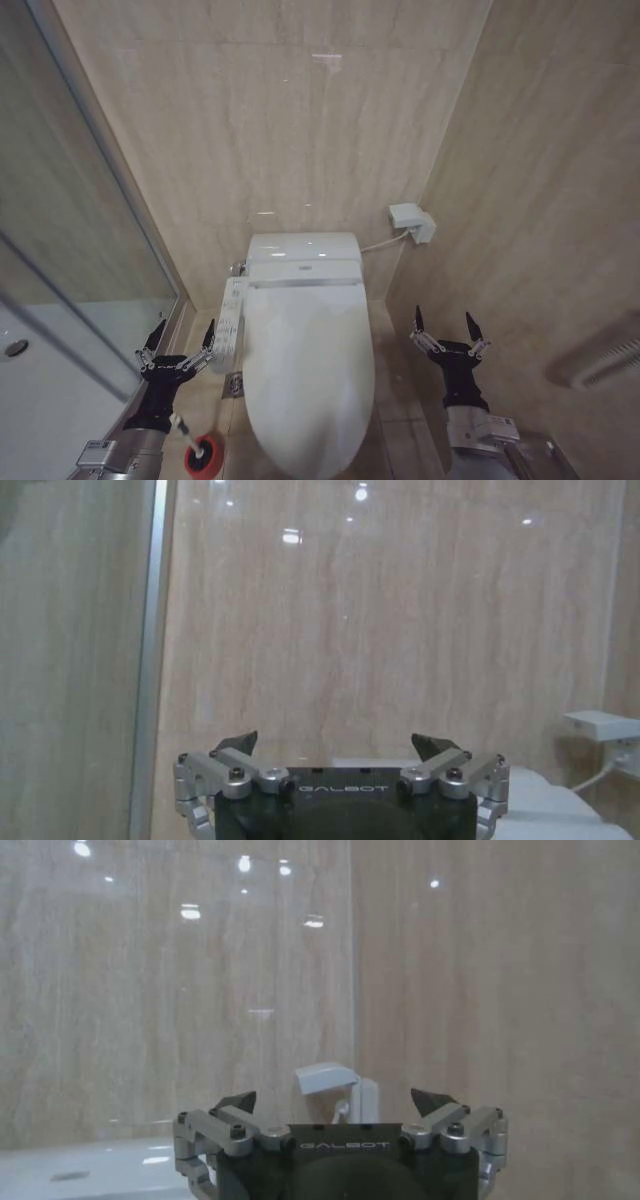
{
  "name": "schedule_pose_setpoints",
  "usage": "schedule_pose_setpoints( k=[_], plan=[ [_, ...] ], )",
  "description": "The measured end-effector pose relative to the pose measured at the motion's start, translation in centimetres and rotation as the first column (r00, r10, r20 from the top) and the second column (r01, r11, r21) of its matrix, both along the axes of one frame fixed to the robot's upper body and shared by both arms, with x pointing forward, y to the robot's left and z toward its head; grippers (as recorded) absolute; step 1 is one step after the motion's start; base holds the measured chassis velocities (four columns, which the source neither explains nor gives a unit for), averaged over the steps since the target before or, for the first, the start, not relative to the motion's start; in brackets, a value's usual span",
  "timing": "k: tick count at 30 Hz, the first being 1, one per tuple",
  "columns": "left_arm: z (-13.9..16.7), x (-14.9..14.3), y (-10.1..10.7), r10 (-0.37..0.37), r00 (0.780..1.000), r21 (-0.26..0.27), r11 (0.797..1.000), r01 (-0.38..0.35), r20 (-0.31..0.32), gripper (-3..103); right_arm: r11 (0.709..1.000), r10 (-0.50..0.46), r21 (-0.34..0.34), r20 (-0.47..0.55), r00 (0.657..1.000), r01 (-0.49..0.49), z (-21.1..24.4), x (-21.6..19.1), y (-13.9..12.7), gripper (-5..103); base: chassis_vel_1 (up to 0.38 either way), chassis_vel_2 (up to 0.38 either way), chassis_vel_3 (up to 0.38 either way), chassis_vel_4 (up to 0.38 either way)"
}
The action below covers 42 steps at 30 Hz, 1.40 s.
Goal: Open the toilet lid, clean the toilet bowl with a toilet brush, close the toilet lid, and flush.
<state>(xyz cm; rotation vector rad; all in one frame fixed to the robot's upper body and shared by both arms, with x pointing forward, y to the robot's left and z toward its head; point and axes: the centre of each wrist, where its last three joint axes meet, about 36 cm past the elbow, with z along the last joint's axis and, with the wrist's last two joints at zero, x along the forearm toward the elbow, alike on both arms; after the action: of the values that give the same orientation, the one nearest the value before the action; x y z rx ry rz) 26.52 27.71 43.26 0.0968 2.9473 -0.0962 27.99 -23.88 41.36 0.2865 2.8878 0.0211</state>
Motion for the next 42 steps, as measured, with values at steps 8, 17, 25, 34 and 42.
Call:
schedule_pose_setpoints(
  k=[8,17,25,34,42],
  plan=[
    [-0.01,-0.01,0.0,0.0,1.0,0.0,1.0,0.0,0.0,100,1.0,0.0,0.0,0.0,1.0,0.0,-0.01,-0.02,0.0,100,0.109,-0.119,-0.115,0.105],
    [0.01,0.01,0.0,0.0,1.0,0.0,1.0,0.0,0.001,100,1.0,0.0,0.0,0.001,1.0,0.0,0.01,0.01,0.0,100,-0.011,0.015,0.007,-0.02],
    [0.0,0.0,0.0,0.0,1.0,0.0,1.0,0.0,0.0,100,1.0,0.0,0.0,0.0,1.0,0.0,0.0,0.0,0.0,100,0.141,-0.14,-0.143,0.153],
    [0.0,0.0,0.0,0.0,1.0,0.0,1.0,0.0,0.0,100,1.0,0.0,0.0,0.0,1.0,0.0,0.0,0.0,0.0,100,0.246,-0.237,-0.236,0.233],
    [-0.01,0.0,0.0,0.0,1.0,0.0,1.0,0.0,0.0,100,1.0,0.0,0.0,0.0,1.0,0.0,0.01,0.0,-0.01,100,0.327,-0.32,-0.319,0.344]
  ],
)
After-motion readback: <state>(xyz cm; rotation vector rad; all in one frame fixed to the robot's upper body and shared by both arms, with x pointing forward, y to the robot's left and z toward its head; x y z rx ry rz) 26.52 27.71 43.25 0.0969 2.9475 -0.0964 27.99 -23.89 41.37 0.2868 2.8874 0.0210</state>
